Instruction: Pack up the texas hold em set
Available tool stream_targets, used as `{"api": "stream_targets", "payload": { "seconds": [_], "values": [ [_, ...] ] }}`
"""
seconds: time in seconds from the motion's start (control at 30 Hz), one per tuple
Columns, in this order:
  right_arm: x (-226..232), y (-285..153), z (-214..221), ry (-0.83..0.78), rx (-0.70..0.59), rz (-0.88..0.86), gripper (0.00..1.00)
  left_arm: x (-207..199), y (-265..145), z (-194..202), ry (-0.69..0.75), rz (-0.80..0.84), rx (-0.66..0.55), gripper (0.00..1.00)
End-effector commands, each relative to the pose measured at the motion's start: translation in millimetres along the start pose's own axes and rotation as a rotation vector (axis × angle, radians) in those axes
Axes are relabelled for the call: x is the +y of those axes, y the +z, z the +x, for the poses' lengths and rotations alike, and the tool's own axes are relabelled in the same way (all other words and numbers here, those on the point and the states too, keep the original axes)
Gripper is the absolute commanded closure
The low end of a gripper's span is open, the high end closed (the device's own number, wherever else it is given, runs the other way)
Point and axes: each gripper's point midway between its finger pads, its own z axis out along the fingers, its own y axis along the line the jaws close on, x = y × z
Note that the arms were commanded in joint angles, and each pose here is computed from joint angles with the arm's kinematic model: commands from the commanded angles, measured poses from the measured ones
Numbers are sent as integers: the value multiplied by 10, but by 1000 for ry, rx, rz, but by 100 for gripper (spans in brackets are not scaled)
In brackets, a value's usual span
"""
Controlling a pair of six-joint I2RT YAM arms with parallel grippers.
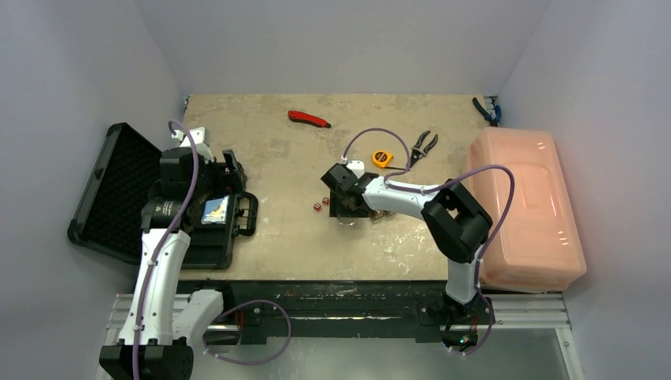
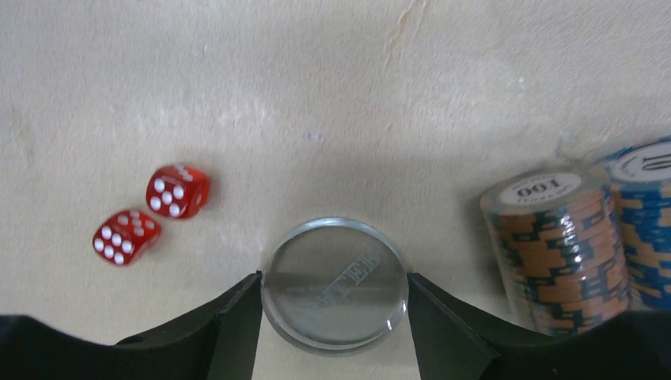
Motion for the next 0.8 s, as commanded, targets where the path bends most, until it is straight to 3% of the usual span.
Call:
{"api": "stream_targets", "payload": {
  "seconds": [0.0,0.3,0.77],
  "values": [
    [108,-166,77,-28,11,-100,100,-83,53,-50,33,49,-23,7],
    [99,-241,65,-56,0,-126,100,-140,106,-33,44,87,-16,7],
    [136,-689,-138,-2,-106,-264,100,-664,109,18,57,411,-6,10]
  ]
}}
